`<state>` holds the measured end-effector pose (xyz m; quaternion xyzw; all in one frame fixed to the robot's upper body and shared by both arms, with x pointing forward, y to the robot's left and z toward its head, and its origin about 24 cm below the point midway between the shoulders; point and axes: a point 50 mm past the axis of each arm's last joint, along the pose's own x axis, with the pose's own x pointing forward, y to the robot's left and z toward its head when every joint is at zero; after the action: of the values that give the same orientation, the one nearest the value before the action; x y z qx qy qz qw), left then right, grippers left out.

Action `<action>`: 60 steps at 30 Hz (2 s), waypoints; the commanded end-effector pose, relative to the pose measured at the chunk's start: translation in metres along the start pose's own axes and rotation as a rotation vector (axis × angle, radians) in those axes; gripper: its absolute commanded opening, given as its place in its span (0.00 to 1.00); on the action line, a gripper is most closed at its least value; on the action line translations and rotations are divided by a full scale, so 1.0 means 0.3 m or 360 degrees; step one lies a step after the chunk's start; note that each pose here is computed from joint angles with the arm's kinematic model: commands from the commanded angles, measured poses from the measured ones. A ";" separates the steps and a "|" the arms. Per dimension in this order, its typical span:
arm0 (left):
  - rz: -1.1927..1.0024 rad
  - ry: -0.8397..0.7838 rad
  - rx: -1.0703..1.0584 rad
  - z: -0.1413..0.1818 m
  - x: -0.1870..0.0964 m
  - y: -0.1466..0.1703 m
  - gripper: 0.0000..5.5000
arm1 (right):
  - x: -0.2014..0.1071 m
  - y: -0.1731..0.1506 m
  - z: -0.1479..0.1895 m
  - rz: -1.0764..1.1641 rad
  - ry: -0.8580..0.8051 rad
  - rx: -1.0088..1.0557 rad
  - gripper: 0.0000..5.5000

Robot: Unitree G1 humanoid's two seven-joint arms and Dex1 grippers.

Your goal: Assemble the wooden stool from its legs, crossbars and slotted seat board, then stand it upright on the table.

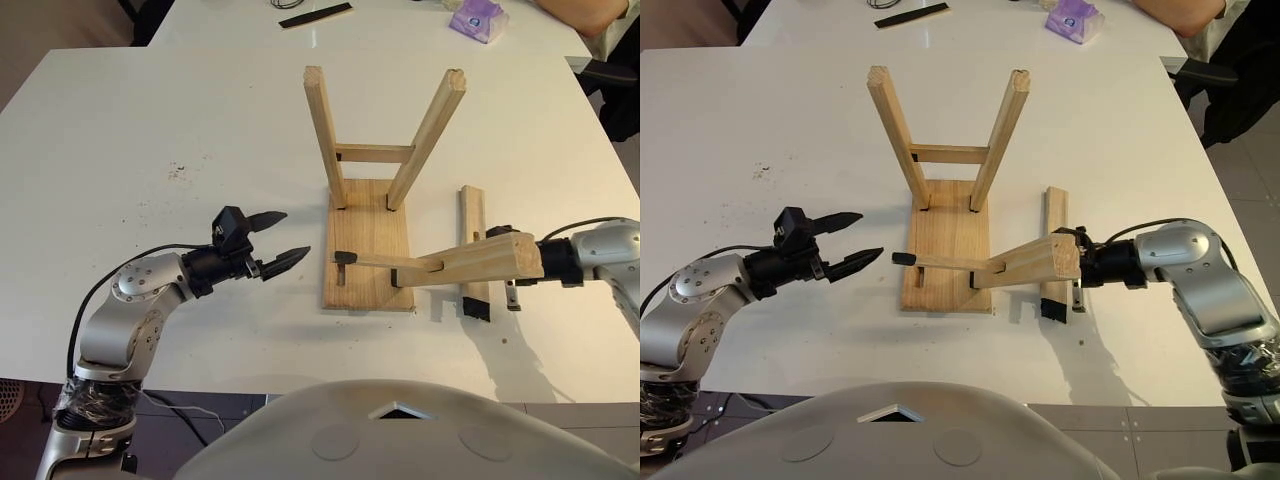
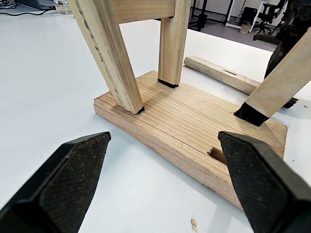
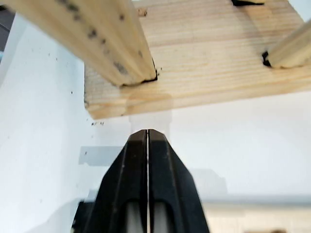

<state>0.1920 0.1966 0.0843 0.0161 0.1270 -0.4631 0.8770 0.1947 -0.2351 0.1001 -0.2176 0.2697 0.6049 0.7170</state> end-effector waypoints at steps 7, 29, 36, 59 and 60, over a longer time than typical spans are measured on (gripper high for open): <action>0.0082 0.0028 0.0035 -0.013 -0.024 0.011 0.75 | -0.195 0.080 0.129 0.0078 -0.0275 -0.0031 0.01; 0.0018 0.0076 0.0075 -0.008 -0.022 0.052 0.75 | -0.374 0.096 0.451 0.0172 -0.1554 0.0040 0.01; -0.0035 0.0086 0.0088 -0.004 -0.005 0.060 0.75 | -0.122 0.092 0.248 0.0267 -0.1004 0.0332 0.01; -0.0360 0.0175 0.0083 -0.065 0.116 -0.009 0.75 | 0.074 -0.094 0.287 0.0027 -0.0975 0.0126 0.01; -0.0386 0.0184 0.0082 -0.072 0.124 -0.018 0.75 | 0.078 -0.099 0.293 0.0012 -0.0993 0.0121 0.01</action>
<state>0.2031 0.1730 0.0576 0.0406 0.1661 -0.5507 0.8170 0.2360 -0.1719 0.1940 0.0022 -0.0474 0.6528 0.7561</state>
